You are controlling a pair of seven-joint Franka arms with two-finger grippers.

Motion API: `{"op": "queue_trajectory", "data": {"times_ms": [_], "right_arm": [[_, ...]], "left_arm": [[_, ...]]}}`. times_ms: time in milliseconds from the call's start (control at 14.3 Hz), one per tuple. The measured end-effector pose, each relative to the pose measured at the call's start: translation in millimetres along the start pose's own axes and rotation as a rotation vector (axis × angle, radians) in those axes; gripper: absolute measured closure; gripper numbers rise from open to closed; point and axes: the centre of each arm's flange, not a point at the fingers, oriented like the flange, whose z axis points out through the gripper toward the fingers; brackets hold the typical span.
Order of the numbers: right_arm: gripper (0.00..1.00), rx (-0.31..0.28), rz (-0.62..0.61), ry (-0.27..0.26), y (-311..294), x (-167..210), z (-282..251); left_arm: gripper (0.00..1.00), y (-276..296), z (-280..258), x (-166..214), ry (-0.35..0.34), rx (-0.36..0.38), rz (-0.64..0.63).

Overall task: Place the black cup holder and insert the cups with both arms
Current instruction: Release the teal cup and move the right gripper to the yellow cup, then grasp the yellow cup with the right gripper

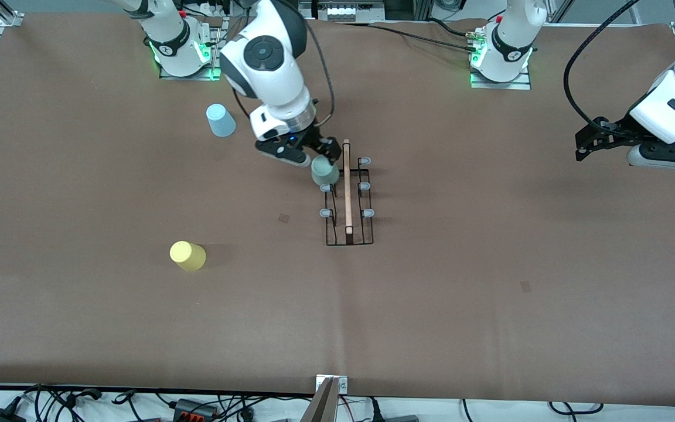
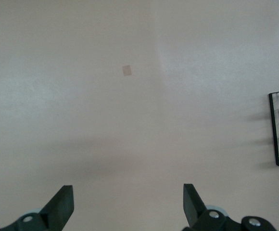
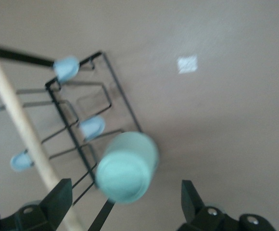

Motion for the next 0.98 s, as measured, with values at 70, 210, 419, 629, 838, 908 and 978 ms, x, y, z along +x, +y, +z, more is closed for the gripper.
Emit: {"op": "queue_trajectory", "data": {"times_ms": [70,210,419,629,838,908,978], "right_arm": [[0.00,-0.035,-0.034,0.001,14,22,-8],[0.00,-0.106,-0.123,-0.015,56,76,-23],[0.00,-0.141,-0.245,-0.035,130,163,-32],[0.00,-0.166,-0.373,-0.046,189,219,-15],[0.00,-0.217,-0.453,-0.009,211,241,21],[0.00,-0.230,-0.481,0.004,213,244,34],[0.00,-0.236,-0.504,0.016,213,247,44]], "left_arm": [[0.00,0,0,0,-0.001,0.000,0.000],[0.00,0,0,0,-0.002,0.000,0.000],[0.00,0,0,0,-0.002,0.000,0.000],[0.00,0,0,0,-0.002,0.000,0.000],[0.00,0,0,0,-0.002,0.000,0.000],[0.00,0,0,0,-0.002,0.000,0.000],[0.00,0,0,0,-0.002,0.000,0.000]]}}
